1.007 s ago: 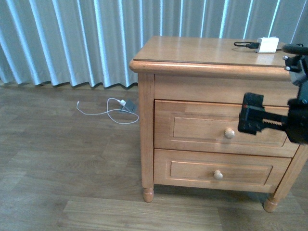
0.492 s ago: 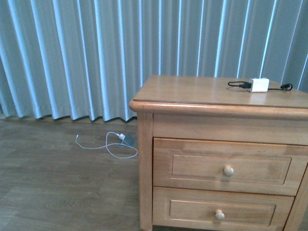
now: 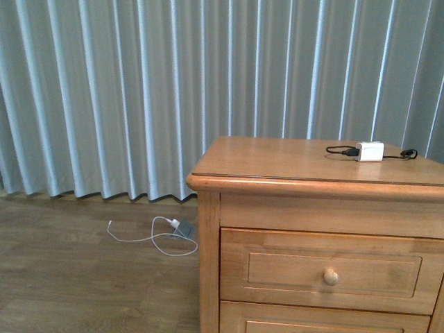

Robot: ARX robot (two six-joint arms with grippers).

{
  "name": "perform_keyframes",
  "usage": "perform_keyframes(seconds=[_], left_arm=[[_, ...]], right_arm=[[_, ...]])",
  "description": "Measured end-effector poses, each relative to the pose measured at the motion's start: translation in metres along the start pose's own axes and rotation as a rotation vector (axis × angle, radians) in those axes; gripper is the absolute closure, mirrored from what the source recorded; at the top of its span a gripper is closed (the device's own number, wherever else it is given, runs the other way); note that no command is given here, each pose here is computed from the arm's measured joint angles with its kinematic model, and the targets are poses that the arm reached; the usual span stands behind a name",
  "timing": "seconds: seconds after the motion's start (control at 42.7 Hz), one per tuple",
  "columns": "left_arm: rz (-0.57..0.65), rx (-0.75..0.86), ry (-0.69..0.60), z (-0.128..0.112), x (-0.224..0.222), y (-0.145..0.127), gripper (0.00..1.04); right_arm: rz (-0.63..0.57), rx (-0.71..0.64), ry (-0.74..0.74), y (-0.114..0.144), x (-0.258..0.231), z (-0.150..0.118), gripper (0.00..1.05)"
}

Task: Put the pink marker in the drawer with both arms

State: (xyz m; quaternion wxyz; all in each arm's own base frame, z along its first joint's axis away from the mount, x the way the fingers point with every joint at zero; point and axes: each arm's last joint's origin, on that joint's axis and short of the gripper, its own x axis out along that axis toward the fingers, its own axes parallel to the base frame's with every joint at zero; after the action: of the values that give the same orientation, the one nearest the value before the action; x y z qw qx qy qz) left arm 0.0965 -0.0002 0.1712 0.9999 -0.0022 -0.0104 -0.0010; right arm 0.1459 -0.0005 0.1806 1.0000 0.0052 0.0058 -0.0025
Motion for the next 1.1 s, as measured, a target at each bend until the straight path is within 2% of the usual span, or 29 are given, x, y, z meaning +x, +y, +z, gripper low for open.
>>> perform_keyframes(seconds=[0.047,0.398,1.101], left_arm=[[0.0,0.0,0.0,0.0,0.0,0.0,0.06],[0.0,0.0,0.0,0.0,0.0,0.0,0.06],[0.0,0.0,0.0,0.0,0.0,0.0,0.06]], right_arm=[[0.0,-0.003,-0.004,0.0,-0.003,-0.001,1.04],[0.0,-0.006,-0.013,0.0,-0.017,-0.014,1.03],[0.002,-0.006,-0.02,0.0,-0.036,-0.013,1.03]])
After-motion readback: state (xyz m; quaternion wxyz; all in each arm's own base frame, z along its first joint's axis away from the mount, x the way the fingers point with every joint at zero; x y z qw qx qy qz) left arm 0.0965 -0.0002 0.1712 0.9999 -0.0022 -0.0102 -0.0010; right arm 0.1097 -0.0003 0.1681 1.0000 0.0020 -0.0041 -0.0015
